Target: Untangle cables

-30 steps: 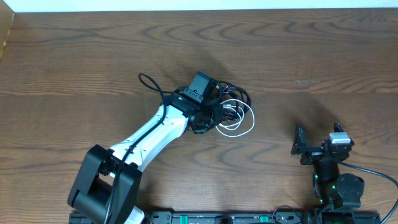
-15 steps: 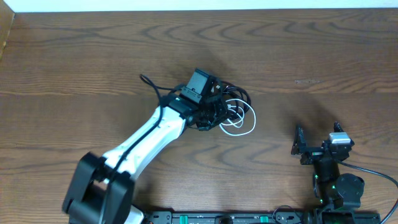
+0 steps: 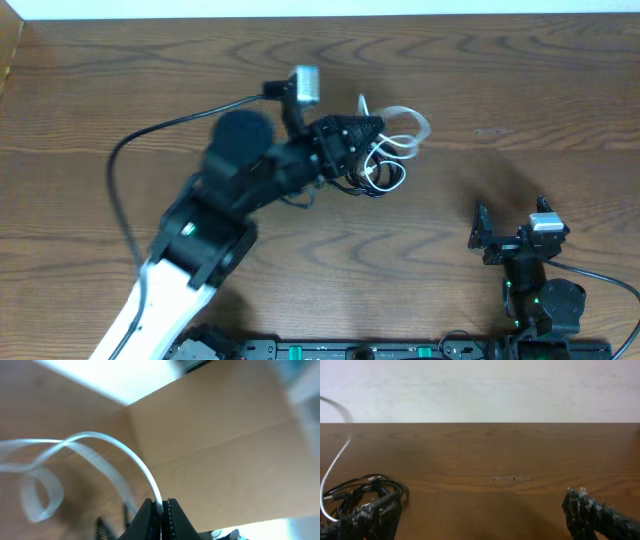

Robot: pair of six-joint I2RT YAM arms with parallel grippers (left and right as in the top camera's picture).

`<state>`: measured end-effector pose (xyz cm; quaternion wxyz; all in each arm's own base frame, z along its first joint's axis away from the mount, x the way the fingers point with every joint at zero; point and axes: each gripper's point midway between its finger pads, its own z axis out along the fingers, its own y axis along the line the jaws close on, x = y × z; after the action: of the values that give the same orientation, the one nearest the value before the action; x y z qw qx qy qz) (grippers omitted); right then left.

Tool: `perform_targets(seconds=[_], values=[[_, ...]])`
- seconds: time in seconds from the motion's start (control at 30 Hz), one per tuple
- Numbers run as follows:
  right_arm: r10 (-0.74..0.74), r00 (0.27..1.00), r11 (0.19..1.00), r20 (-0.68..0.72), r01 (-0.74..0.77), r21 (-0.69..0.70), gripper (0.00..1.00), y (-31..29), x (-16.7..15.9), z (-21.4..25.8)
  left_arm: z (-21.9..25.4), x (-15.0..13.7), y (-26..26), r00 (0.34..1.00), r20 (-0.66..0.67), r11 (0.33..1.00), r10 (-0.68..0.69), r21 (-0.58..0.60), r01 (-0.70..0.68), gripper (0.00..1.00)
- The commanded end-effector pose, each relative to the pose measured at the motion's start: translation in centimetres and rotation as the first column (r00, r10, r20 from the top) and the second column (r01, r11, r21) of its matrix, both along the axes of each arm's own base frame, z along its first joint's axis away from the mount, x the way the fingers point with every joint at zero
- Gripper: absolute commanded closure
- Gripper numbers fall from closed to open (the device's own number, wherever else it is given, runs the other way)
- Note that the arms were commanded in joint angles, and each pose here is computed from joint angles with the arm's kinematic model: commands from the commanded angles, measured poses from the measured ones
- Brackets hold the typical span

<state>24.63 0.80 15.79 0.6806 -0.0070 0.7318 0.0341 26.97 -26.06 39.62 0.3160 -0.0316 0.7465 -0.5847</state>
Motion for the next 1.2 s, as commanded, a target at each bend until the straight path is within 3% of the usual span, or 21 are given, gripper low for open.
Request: perform_targets(seconds=[0.0, 0.27, 0.37, 0.57, 0.77, 0.97, 1.07, 1.17], values=[[-0.003, 1.0, 1.0, -0.006, 0.003, 0.001, 0.01, 0.0, 0.0, -0.2, 4.2, -1.9, 1.0, 0.991, 0.13, 0.998, -0.009, -0.064, 0.018, 0.93], [-0.003, 1.0, 1.0, -0.006, 0.003, 0.001, 0.01, 0.0, 0.0, -0.2, 5.0, -1.9, 1.9, 0.992, 0.114, 0.994, 0.046, -0.1, -0.035, 0.93], [-0.003, 1.0, 1.0, -0.006, 0.003, 0.001, 0.01, 0.0, 0.0, -0.2, 7.6, -1.7, 2.2, 0.99, 0.119, 0.975, 0.076, -0.215, -0.049, 0.93], [-0.003, 1.0, 1.0, -0.006, 0.003, 0.001, 0.01, 0.0, 0.0, -0.2, 16.2, -3.7, 4.3, 0.927, 0.341, 0.884, 0.154, -0.466, 0.024, 0.92], [-0.003, 1.0, 1.0, -0.006, 0.003, 0.001, 0.01, 0.0, 0.0, -0.2, 18.6, -3.4, 7.0, 0.914, 0.293, 0.8, 0.282, -0.598, -0.055, 0.92], [-0.003, 1.0, 1.0, -0.006, 0.003, 0.001, 0.01, 0.0, 0.0, -0.2, 16.9, -2.5, 6.4, 0.932, 0.242, 0.826, 0.269, -0.556, -0.094, 0.92], [-0.003, 1.0, 1.0, -0.006, 0.003, 0.001, 0.01, 0.0, 0.0, -0.2, 13.3, -1.0, 5.5, 0.947, 0.176, 0.883, 0.269, -0.438, -0.169, 0.93], [-0.003, 1.0, 1.0, -0.006, 0.003, 0.001, 0.01, 0.0, 0.0, -0.2, 7.4, 1.0, 5.0, 0.951, 0.081, 0.933, 0.3, -0.23, -0.275, 0.92]])
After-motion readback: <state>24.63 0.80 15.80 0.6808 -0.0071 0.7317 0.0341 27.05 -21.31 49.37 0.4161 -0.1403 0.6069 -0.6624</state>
